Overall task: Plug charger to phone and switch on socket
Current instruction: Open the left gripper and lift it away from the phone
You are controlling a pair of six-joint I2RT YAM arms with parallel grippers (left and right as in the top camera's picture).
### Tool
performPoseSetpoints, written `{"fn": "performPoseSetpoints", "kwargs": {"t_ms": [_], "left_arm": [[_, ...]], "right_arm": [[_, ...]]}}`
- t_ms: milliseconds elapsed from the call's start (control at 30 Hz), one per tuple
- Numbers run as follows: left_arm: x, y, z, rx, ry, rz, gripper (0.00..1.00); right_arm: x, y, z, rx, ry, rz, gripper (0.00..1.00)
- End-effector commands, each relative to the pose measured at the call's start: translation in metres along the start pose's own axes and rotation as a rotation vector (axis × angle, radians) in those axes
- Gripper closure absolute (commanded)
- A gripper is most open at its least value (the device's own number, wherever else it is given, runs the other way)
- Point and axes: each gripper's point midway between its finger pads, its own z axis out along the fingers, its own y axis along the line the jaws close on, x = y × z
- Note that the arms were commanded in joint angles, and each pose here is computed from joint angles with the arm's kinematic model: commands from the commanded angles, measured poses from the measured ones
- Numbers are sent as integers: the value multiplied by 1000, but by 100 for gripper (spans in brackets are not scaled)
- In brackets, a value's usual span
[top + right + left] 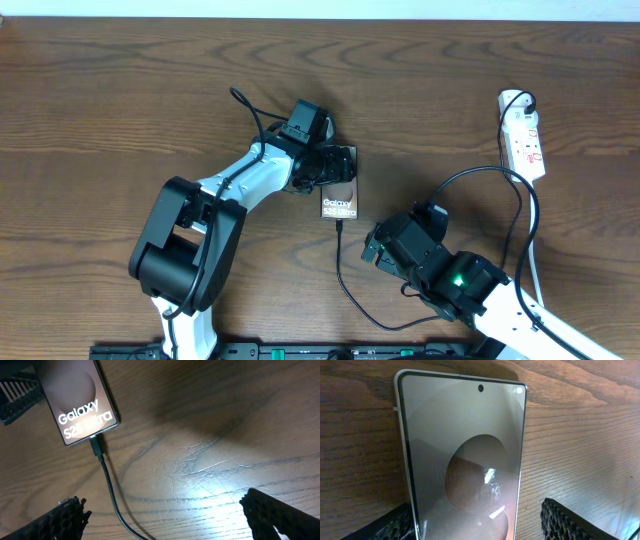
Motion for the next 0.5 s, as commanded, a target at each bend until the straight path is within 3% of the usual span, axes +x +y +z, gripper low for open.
{"fn": "performPoseSetpoints", "kwargs": {"t_ms": [0, 300, 467], "left_arm": [[37, 82, 30, -268, 85, -92, 22], [28, 83, 23, -294, 41, -80, 21], [10, 89, -5, -357, -42, -65, 21]], "right_arm": [[-5, -2, 0, 11, -26, 17, 1], [-6, -2, 0, 12, -27, 16, 1], [-5, -2, 0, 15, -26, 15, 1]]}}
